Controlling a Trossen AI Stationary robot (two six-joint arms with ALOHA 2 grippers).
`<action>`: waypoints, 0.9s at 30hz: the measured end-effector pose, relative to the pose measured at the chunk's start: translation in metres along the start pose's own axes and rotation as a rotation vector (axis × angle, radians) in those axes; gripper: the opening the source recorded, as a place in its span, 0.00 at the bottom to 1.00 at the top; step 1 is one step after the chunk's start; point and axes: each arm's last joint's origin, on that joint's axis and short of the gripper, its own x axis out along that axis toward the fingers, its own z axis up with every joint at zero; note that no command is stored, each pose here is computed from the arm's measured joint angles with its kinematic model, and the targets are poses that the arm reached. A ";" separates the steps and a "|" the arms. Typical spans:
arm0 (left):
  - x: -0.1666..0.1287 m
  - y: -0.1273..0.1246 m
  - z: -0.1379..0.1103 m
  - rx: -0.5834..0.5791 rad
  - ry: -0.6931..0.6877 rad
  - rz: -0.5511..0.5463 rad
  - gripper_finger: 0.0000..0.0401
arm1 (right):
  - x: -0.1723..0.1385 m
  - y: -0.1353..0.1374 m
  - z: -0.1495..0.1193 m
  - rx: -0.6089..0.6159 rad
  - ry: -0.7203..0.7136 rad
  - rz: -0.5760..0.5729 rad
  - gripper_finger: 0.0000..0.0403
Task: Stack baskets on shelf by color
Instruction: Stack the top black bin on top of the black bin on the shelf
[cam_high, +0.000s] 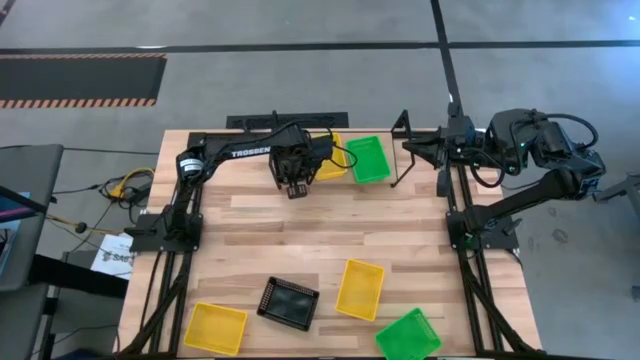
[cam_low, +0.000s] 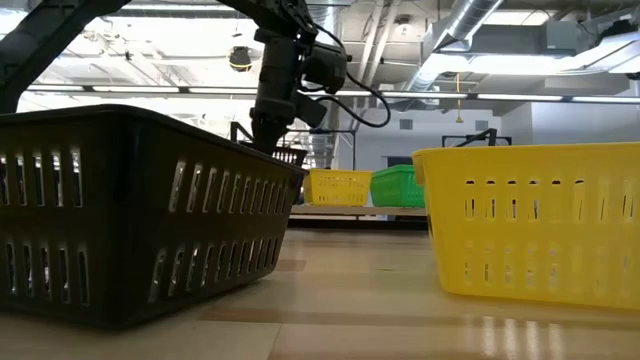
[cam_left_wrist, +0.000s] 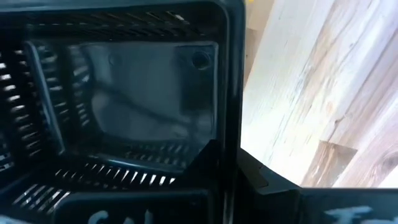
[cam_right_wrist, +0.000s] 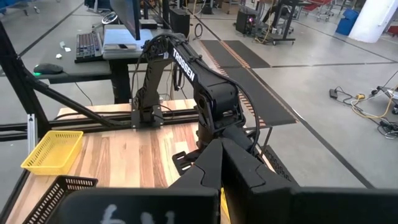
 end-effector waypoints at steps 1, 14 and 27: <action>0.000 0.000 0.000 0.000 -0.005 0.001 0.00 | 0.000 0.000 0.000 0.000 0.000 0.000 0.06; -0.002 -0.009 0.004 0.025 -0.024 0.099 0.29 | 0.000 0.000 0.000 0.002 -0.001 0.000 0.06; -0.043 -0.010 0.004 -0.093 -0.098 0.002 0.56 | 0.000 0.000 0.000 -0.002 0.000 0.000 0.06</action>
